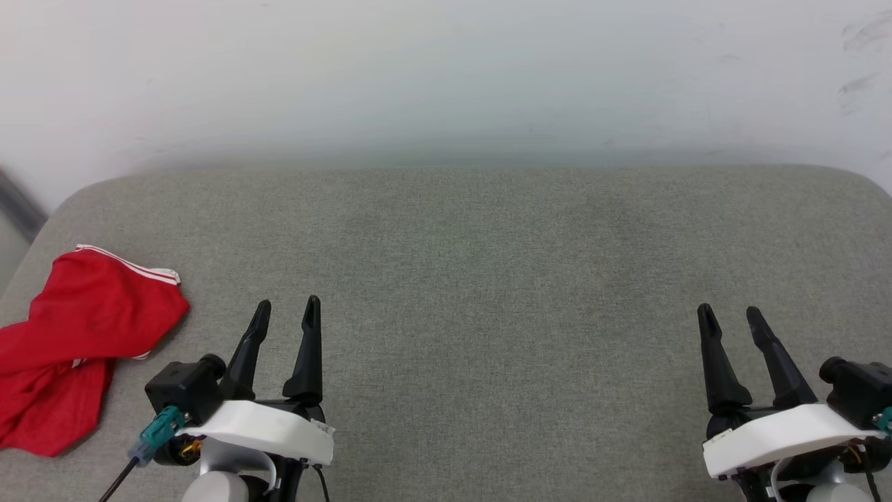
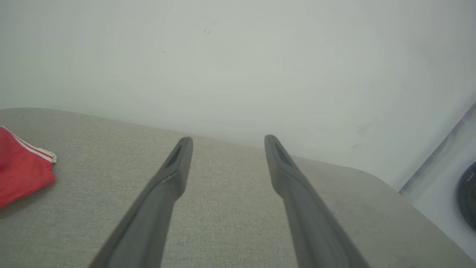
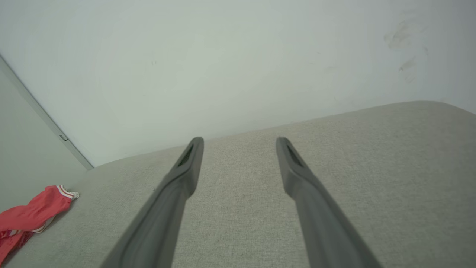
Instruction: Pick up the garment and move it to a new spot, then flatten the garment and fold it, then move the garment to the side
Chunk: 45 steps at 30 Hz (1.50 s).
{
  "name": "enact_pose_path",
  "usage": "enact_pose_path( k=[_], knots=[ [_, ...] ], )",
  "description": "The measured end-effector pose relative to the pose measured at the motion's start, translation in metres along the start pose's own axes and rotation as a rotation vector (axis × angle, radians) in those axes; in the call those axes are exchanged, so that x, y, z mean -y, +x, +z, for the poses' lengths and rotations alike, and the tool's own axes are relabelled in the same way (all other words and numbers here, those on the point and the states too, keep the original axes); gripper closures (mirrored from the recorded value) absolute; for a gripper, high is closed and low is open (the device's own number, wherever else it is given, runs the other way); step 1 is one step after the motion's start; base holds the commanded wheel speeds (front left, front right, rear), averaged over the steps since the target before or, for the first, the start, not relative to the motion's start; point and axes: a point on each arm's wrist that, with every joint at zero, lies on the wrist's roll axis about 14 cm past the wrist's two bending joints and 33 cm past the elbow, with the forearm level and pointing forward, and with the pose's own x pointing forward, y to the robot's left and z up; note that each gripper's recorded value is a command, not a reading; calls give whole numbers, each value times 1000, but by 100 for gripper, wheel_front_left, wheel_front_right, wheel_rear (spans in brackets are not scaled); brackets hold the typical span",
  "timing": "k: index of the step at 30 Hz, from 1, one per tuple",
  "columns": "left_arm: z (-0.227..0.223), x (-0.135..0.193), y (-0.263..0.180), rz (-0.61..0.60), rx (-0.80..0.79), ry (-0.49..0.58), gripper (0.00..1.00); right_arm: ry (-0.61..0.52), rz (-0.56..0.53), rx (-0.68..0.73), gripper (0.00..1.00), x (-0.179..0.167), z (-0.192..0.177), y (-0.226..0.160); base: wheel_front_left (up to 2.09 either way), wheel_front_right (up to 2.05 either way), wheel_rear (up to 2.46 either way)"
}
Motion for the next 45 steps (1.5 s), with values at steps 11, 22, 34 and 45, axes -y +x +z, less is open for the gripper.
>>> enact_pose_path(
  k=[11, 22, 34, 45],
  knots=[
    [-3, 0, -2, -9, -3, 101, 0, -89, 7, -14, 0, -1, -1, -2, 0, 0, 0],
    [-10, -4, -5, -5, -22, 180, 0, -158, 0, -30, 0, 2, -2, -5, 0, 0, 0],
    [-16, -6, -6, -6, -34, 248, 0, -218, -4, -27, 0, 5, -2, -6, 0, 0, 0],
    [-19, -8, -7, -3, -39, 269, 0, -235, -3, -26, 0, 5, -4, -6, 0, 0, 0]
  ],
)
